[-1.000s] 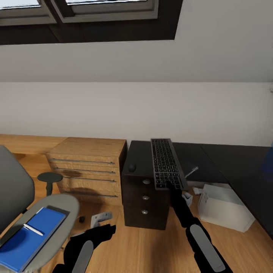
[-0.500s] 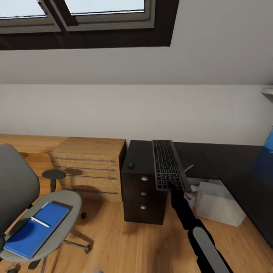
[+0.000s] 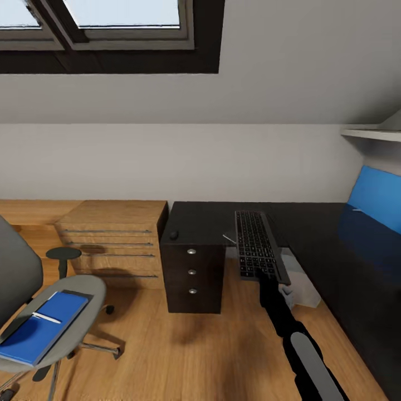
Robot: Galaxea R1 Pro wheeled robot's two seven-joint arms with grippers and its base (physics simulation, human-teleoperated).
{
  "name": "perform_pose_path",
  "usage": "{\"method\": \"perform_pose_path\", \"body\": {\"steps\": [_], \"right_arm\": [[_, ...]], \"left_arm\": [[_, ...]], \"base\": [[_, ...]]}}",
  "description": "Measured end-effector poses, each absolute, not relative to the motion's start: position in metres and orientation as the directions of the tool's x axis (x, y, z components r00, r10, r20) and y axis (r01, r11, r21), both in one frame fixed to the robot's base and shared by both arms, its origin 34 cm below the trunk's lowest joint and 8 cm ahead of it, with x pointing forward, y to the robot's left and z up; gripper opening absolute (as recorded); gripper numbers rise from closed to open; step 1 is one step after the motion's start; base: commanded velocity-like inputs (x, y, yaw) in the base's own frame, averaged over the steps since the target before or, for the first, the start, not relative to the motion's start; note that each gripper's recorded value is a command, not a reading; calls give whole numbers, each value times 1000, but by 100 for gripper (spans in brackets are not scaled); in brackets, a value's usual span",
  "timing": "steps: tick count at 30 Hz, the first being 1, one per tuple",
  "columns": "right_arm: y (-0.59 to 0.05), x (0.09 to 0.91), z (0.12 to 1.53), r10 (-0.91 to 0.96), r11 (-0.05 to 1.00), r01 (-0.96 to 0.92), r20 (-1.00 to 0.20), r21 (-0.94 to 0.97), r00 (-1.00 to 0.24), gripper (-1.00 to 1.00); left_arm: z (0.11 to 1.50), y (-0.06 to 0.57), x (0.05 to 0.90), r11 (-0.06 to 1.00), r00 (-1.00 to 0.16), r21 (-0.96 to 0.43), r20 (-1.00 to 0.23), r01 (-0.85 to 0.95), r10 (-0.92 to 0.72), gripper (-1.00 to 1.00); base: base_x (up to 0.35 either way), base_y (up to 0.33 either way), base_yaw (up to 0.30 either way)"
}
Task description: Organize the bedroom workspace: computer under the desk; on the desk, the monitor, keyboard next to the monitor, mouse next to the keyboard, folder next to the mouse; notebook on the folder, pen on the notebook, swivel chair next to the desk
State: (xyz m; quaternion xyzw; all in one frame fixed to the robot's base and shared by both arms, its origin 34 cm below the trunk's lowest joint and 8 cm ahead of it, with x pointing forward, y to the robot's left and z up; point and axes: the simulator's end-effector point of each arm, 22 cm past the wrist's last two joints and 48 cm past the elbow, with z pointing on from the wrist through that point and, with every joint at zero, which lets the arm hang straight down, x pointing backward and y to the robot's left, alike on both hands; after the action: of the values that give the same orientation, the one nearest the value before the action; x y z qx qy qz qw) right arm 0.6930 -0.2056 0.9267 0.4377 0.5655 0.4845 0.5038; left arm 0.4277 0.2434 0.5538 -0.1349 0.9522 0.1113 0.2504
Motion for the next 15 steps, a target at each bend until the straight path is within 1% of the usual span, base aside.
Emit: {"method": "perform_pose_path", "body": {"steps": [2, 5, 10, 15], "right_arm": [[-211, 693, 921, 985, 146, 41, -142, 988, -103, -100], [-212, 693, 922, 985, 146, 53, -140, 988, -105, -100], [-211, 693, 918, 984, 148, 78, -139, 986, -111, -100], [-211, 691, 908, 984, 151, 114, -138, 982, -116, -100]], "left_arm": [[558, 257, 429, 933, -829, 160, -524, -322, -196, 100], [562, 262, 428, 931, -829, 166, -524, -325, -196, 100], [558, 265, 409, 930, -853, 191, -487, -314, -188, 100], [562, 269, 404, 927, -851, 198, -491, -319, -188, 100]], "base": [[-311, -202, -177], [-301, -213, -177], [-290, -231, -168], [-282, -238, -157]]}}
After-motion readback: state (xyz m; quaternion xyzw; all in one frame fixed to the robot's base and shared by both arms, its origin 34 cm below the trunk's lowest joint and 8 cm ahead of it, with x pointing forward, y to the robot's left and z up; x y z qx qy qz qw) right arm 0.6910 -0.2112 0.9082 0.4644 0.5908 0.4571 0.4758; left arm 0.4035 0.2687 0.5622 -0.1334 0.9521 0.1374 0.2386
